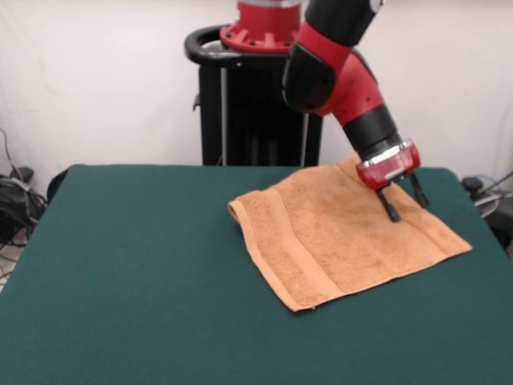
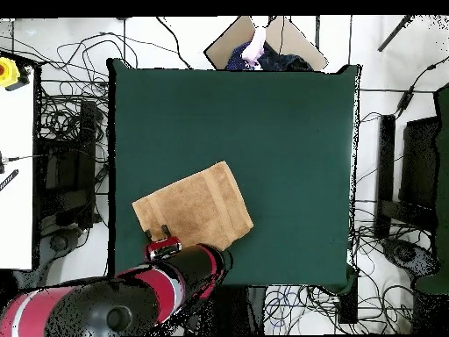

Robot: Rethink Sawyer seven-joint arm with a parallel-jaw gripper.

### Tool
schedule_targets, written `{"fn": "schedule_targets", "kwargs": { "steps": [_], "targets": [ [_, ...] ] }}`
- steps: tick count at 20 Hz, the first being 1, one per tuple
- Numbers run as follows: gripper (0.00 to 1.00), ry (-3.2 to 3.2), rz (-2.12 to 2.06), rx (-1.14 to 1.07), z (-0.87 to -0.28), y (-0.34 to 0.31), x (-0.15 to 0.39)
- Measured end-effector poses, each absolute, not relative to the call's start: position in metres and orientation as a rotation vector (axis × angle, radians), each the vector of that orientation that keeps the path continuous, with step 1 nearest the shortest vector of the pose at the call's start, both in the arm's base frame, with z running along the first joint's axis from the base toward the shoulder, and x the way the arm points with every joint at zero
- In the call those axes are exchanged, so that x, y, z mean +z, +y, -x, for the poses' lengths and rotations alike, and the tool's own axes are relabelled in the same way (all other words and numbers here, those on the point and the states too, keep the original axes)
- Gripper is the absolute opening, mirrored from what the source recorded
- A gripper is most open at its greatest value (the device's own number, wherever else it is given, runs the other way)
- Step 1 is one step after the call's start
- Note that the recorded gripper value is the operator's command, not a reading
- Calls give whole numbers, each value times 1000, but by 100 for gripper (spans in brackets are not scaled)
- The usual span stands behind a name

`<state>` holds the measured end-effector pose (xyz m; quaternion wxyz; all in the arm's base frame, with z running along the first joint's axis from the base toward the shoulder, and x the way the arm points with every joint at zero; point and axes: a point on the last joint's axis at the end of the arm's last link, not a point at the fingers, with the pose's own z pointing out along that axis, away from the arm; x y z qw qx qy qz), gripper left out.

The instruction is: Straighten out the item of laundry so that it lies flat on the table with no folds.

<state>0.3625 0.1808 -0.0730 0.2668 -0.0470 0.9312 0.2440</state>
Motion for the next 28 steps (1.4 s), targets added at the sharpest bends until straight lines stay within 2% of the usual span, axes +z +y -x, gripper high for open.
{"fn": "schedule_targets", "kwargs": {
  "steps": [13,28],
  "targets": [
    [100,2749,-58,208,-360,153,-55],
    [100,2754,-113,184,-360,152,-56]
  ]
}}
